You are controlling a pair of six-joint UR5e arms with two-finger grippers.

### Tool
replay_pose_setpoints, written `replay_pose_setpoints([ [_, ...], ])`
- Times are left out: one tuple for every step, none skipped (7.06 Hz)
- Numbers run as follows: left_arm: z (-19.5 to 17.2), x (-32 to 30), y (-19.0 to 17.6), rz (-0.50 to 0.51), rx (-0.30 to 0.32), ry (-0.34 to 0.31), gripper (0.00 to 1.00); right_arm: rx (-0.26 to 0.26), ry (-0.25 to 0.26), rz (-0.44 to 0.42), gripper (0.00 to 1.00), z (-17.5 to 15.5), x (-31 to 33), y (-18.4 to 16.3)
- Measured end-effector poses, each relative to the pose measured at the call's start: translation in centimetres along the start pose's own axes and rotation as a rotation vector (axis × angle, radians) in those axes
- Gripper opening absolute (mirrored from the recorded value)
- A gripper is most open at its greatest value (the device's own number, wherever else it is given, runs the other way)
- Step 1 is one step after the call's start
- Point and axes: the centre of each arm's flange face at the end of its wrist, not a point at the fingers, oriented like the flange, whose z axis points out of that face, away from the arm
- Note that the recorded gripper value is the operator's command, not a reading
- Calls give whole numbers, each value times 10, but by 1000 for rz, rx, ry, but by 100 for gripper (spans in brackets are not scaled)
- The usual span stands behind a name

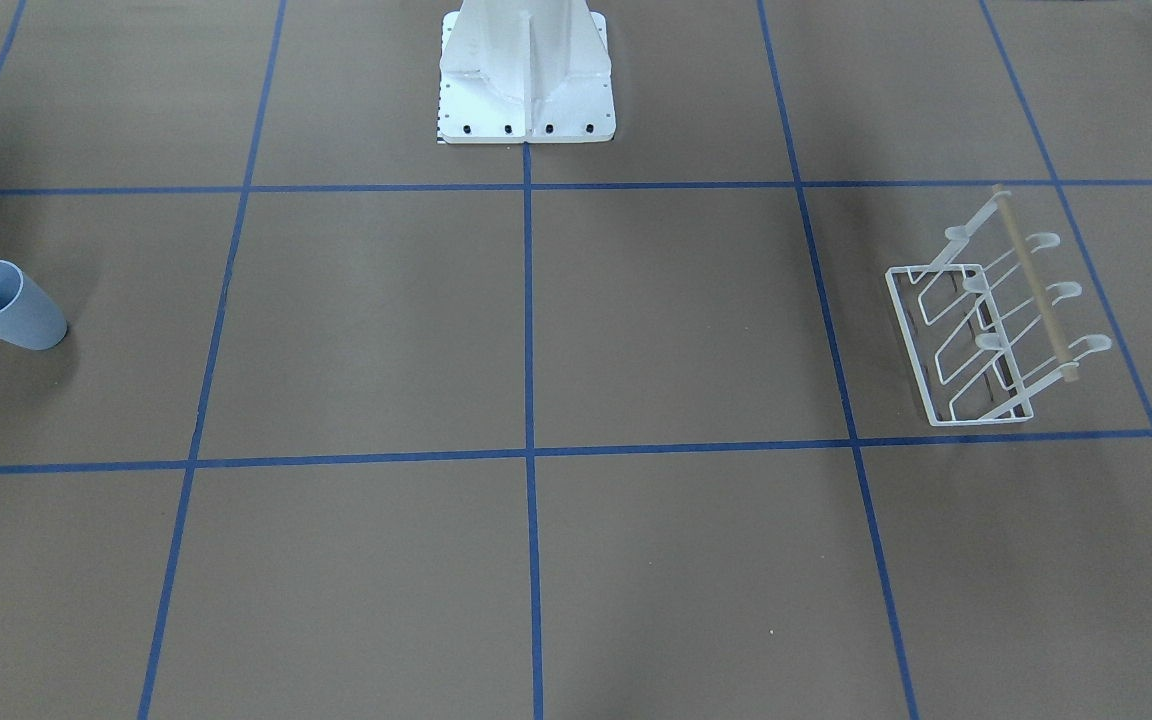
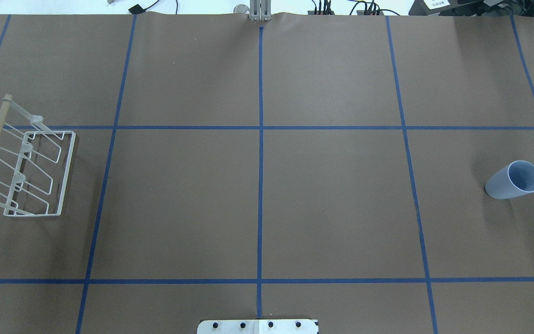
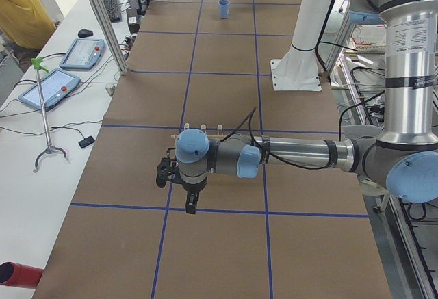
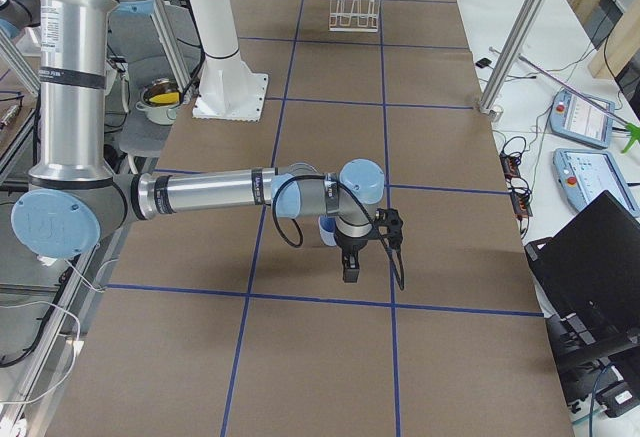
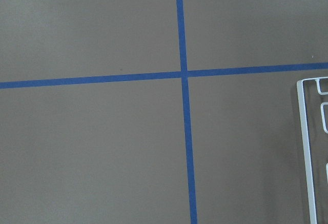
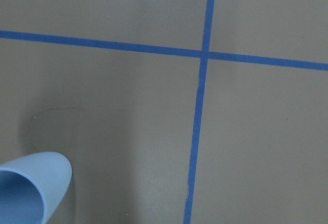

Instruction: Hang cup on cup holder

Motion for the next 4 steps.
replay_pose_setpoints([
  [-2,2,0,3,3,0,98,0,0,0,100,0,0,0],
  [-5,5,-1,8,9,2,98,0,-1,0,100,0,0,0],
  [-7,7,-1,11,13,1,98,1,0,-1,100,0,0,0],
  [-8,7,0,13,16,-2,98,2,0,-1,100,-1,0,0],
])
